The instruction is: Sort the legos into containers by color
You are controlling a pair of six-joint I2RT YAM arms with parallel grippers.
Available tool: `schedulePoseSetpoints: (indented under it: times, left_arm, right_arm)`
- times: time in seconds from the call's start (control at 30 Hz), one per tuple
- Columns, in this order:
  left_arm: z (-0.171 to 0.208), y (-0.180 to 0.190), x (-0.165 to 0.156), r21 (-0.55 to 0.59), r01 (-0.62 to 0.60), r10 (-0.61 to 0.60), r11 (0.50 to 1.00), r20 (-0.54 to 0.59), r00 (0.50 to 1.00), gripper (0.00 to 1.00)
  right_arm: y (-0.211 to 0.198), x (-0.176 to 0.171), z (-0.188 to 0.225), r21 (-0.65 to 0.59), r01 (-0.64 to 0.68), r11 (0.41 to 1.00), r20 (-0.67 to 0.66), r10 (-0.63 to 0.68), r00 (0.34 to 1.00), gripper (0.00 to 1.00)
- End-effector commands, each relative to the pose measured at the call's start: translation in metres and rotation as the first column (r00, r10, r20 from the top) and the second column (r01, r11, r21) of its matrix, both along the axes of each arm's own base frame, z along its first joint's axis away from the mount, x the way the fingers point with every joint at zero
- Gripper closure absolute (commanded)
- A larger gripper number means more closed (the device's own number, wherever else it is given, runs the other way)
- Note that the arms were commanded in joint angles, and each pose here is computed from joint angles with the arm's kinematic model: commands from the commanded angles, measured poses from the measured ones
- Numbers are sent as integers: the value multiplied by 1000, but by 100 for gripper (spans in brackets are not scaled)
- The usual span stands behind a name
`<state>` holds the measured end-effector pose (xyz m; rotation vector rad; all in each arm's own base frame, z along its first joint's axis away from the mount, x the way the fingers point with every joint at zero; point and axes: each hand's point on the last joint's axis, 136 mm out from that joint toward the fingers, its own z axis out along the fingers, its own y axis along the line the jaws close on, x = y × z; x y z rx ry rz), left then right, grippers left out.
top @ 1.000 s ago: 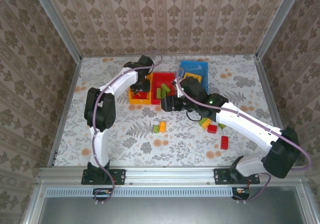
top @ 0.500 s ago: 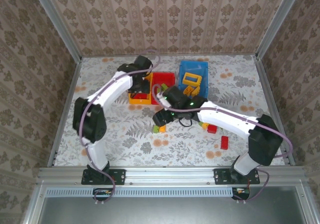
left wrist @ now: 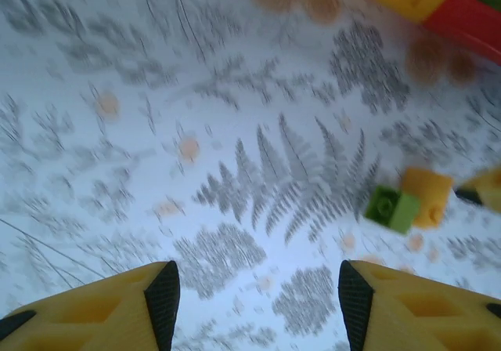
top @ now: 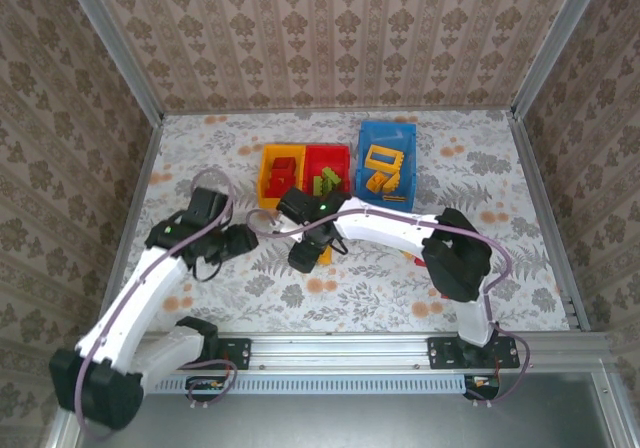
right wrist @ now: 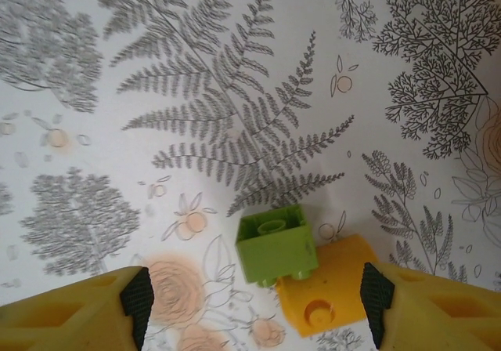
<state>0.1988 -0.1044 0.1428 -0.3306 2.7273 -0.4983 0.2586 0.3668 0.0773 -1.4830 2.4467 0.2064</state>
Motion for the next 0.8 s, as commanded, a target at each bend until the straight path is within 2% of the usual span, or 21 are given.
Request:
schedulePoseSetpoints:
  times: [0.0, 0.23, 0.47, 0.6, 0.77]
  left_arm:
    - [1, -25, -39, -244, 54, -70, 968, -55, 996, 41]
    - [36, -44, -65, -465, 223, -204, 857, 91, 975, 42]
    - [45, -43, -60, -459, 225, -186, 859, 130, 974, 42]
    - [47, -45, -55, -466, 224, -181, 856, 136, 974, 42]
    - [51, -46, -49, -471, 221, -169, 854, 151, 974, 43]
  right_arm:
    - [-12, 1, -13, -128, -38, 991, 8, 39, 999, 27]
    - [-12, 7, -33, -201, -23, 979, 12, 26, 1000, 28]
    - [-15, 8, -54, -278, -7, 961, 12, 11, 1000, 39]
    - [-16, 12, -58, -302, 4, 953, 27, 5, 1000, 53]
    - [-11, 14, -44, -268, 14, 963, 54, 0, 999, 68]
